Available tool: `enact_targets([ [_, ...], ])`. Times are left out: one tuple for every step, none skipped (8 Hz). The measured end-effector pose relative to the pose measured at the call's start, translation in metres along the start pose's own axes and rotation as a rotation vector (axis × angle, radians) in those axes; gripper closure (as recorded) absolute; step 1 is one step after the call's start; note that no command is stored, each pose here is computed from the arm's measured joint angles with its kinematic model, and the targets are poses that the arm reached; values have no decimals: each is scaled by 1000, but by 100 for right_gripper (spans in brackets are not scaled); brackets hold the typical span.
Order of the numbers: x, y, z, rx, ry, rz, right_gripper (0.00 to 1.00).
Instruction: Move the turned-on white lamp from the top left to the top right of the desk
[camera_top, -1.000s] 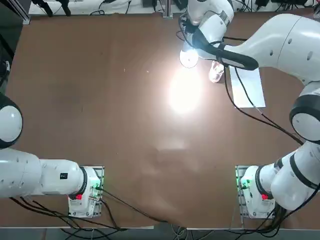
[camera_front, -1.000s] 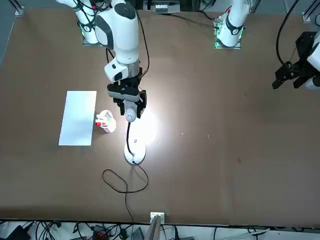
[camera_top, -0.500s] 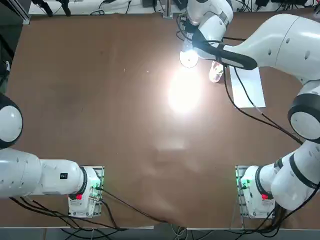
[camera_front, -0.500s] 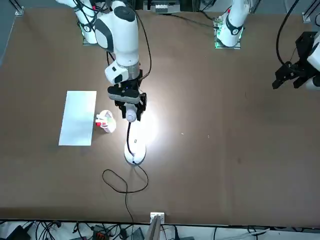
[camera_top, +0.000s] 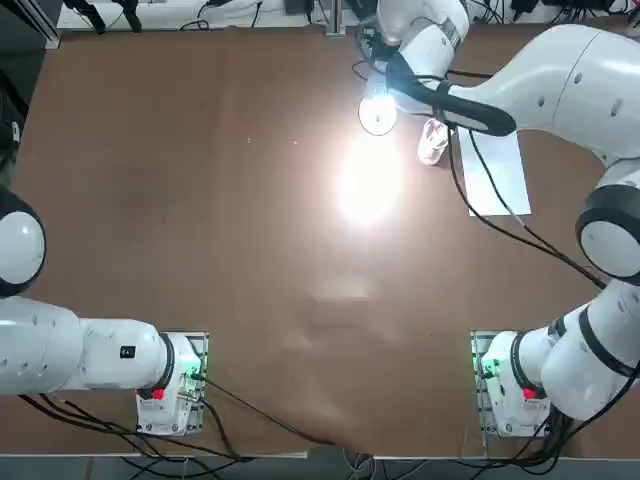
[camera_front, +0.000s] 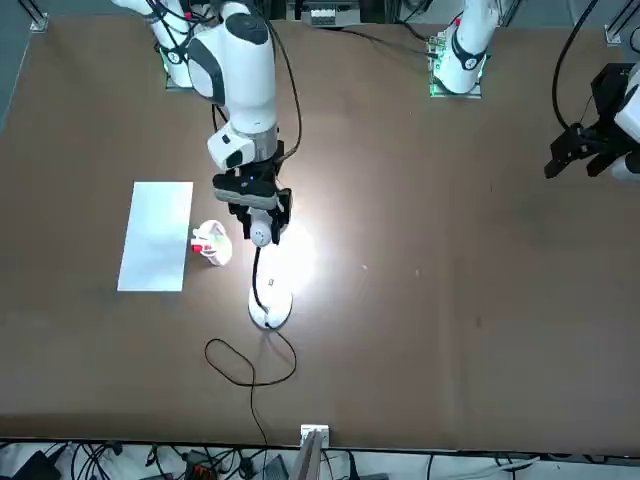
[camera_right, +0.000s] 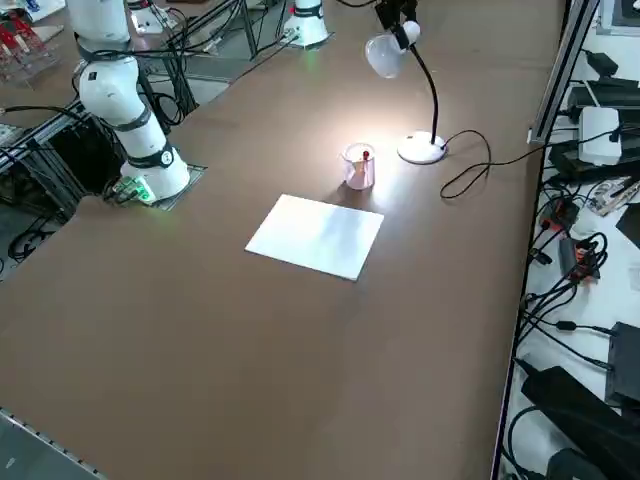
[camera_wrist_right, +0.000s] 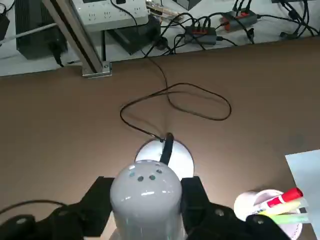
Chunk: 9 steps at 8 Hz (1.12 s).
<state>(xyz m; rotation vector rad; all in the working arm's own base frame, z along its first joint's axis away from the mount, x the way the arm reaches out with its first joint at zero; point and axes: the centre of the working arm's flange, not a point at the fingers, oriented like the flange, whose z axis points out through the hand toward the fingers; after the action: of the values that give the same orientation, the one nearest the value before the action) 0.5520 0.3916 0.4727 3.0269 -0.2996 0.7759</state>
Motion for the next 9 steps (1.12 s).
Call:
enact_targets([
  [21,11,-5,10,-9,62,26],
  [45,23,-15,11,-14,118,26],
  [67,37,-27,0,-13,167,26],
  [90,57,-35,-18,-9,217,26],
  [119,89,-38,-40,7,279,26],
  [152,136,-34,-69,28,354,26],
  [183,193,-25,-109,44,418,26],
  [206,252,-14,-150,56,459,26],
  [224,312,-4,-194,63,488,26],
])
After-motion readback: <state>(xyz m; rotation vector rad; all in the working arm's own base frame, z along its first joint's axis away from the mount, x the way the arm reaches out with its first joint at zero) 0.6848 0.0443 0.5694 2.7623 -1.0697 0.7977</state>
